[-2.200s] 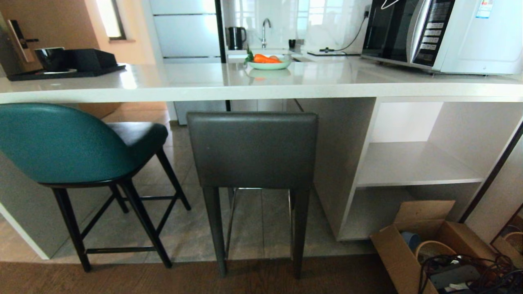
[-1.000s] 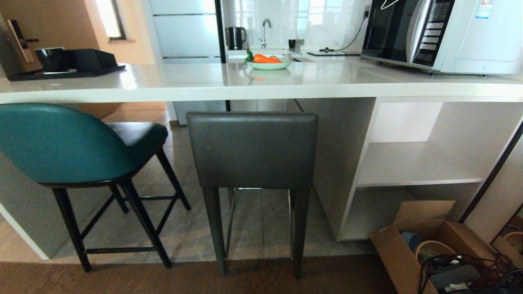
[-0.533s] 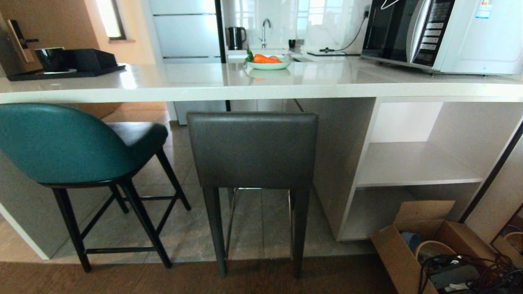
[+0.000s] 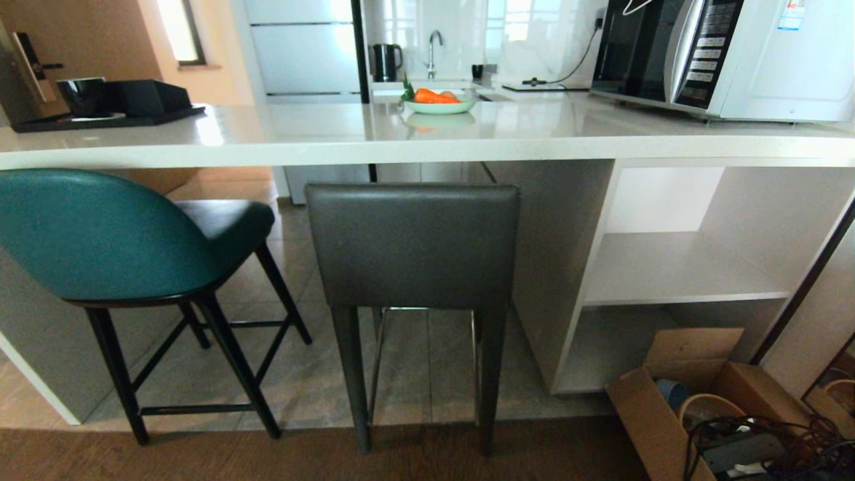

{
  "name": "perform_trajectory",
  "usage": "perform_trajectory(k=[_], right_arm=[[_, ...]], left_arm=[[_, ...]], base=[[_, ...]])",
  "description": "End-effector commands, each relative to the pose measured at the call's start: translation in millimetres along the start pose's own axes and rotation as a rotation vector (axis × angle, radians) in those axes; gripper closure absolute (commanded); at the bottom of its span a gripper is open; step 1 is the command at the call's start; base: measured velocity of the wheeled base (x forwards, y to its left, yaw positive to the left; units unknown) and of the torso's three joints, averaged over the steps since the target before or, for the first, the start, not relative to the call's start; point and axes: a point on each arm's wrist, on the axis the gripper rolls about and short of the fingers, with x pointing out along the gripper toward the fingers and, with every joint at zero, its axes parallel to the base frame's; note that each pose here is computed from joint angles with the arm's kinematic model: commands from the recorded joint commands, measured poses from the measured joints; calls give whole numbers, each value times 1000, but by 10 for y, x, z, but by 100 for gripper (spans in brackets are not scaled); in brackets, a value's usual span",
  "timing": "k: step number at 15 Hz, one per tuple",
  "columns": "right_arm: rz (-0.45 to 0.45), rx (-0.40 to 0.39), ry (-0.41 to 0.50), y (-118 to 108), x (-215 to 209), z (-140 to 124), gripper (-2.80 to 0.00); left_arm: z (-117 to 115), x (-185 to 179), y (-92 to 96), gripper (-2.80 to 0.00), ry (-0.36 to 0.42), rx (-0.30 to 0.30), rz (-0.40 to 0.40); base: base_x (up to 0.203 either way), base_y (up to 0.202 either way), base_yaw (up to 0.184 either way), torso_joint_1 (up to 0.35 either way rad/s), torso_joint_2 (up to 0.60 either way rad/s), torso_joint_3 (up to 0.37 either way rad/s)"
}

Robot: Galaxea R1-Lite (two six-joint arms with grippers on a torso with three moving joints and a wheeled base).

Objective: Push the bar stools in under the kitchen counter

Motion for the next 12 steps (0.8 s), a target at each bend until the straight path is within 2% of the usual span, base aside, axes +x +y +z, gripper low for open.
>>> perform_trajectory(k=[1,12], right_arm=[[0,0,30,-2,18,-77,0],[-1,0,30,-2,18,-77,0]], left_arm=[[1,1,0,0,3,1,1],[1,1,0,0,3,-3,2]], base=[[0,0,0,0,0,0],[0,0,0,0,0,0]])
